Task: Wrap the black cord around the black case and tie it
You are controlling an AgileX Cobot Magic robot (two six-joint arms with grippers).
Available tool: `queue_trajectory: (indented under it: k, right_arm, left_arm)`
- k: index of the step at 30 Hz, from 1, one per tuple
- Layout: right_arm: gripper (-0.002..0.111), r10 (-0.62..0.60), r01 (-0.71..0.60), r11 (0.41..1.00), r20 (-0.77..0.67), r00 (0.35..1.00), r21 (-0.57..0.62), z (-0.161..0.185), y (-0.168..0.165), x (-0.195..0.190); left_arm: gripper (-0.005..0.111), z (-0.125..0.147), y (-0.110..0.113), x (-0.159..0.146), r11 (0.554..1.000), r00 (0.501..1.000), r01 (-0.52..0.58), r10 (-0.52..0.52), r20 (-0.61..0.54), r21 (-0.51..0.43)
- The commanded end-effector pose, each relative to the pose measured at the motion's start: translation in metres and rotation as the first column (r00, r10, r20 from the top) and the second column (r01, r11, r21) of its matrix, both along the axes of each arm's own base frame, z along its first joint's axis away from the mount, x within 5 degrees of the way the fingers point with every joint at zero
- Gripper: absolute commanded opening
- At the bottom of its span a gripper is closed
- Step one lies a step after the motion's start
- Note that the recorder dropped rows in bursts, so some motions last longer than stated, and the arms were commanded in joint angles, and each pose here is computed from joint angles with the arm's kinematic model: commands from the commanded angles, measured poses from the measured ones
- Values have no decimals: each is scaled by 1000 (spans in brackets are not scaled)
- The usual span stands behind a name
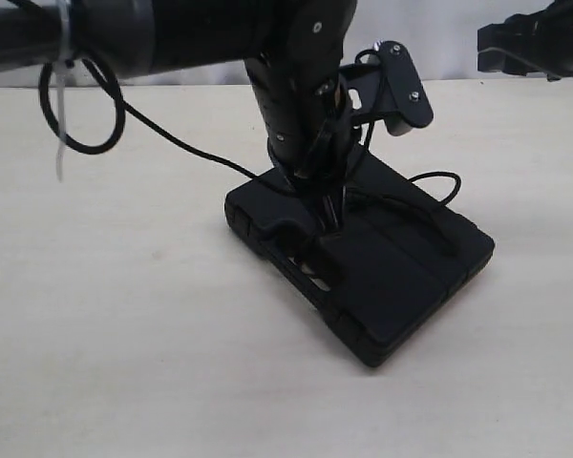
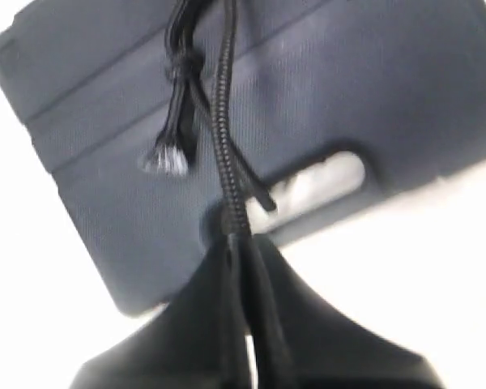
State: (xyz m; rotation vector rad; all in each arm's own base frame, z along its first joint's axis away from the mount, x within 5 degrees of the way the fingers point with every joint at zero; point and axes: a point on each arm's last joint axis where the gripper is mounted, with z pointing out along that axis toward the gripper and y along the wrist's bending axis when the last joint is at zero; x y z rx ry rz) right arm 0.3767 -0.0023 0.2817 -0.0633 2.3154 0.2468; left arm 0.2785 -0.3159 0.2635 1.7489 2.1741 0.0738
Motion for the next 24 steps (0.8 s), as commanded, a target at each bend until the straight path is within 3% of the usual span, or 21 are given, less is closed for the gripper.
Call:
queue_trajectory:
  k: [1,7,14,24]
  right_arm:
    - [50,14,-13,999,-3,1000,41,-2,2,3]
    - [50,67,-69,993,18,998,101,1,9,2]
    - [50,70,-73,992,24,997,108,2,10,3]
    - [47,131,-125,976,-20,991,177,1,18,-2]
  left_arm:
    - [0,20,12,-5,998,998,-58,58,17,12]
    - [0,57,22,-4,983,974,-142,159,163,-113]
    - [0,97,38,-19,956,959,-168,215,183,-239]
    - [0,115,36,-18,927,940,-113,216,264,-358]
